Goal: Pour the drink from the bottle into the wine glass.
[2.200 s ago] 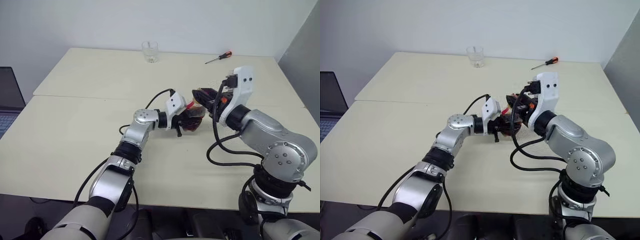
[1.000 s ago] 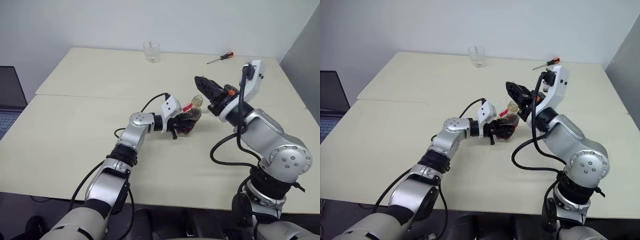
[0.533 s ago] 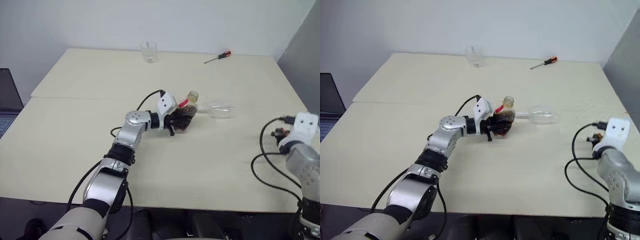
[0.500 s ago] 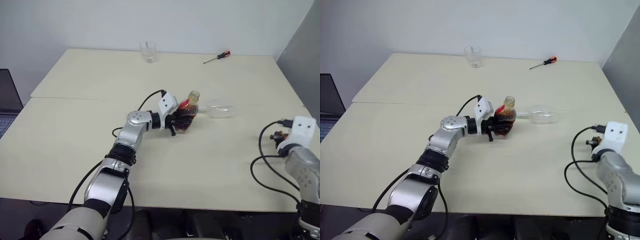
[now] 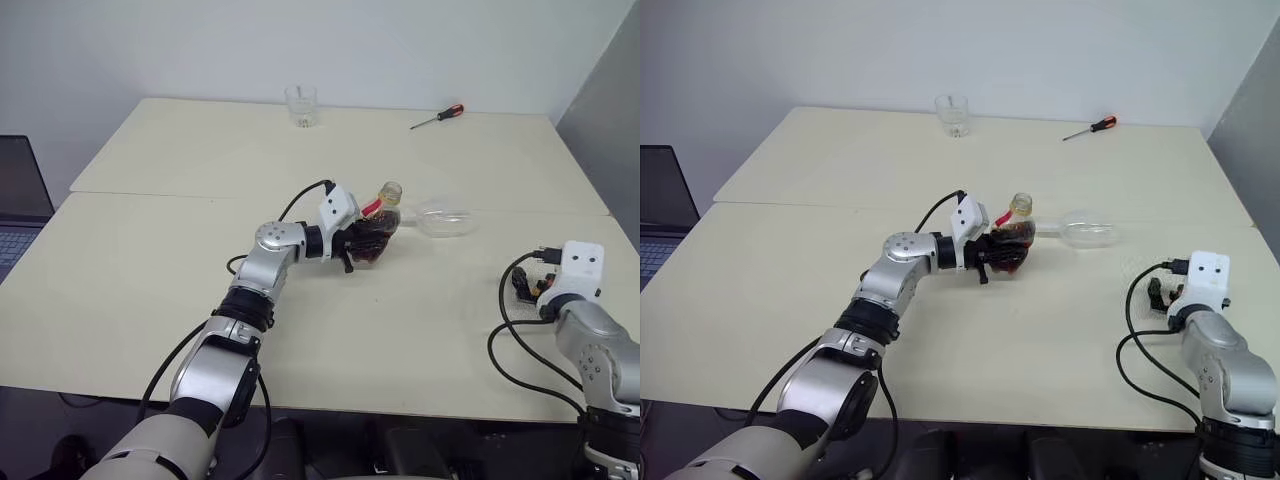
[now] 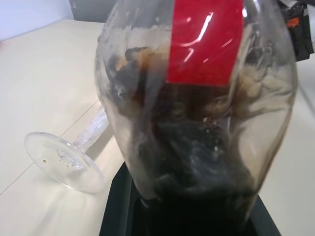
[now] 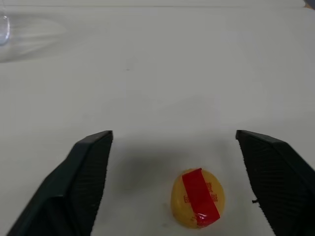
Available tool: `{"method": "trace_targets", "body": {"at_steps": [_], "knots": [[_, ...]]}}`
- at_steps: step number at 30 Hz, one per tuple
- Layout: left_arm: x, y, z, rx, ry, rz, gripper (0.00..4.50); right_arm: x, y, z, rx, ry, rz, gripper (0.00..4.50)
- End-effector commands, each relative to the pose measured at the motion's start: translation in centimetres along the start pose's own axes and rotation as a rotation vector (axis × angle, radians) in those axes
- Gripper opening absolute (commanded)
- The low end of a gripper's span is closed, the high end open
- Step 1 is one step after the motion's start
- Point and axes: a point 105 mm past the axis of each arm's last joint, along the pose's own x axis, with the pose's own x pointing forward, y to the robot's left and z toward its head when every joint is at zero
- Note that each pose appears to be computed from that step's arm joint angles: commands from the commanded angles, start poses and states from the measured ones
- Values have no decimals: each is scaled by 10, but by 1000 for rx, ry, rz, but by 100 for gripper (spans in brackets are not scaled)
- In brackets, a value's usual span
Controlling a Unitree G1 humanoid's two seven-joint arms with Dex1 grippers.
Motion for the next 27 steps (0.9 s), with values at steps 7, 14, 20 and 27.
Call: {"method": "trace_targets", "body": {"at_steps": [7, 14, 20, 27], "knots": [[-16, 26, 23, 6, -102, 150, 67, -47, 52, 102, -88, -261, 346, 450], [-61, 65, 10, -21, -105, 440, 67, -108, 136, 136, -186, -380, 867, 450], [-114, 102, 2, -41, -98, 724, 67, -102, 169, 139, -93, -386, 999, 450], [-166, 121, -11, -56, -84, 992, 67, -115, 228, 130, -101, -386, 1193, 450]]}}
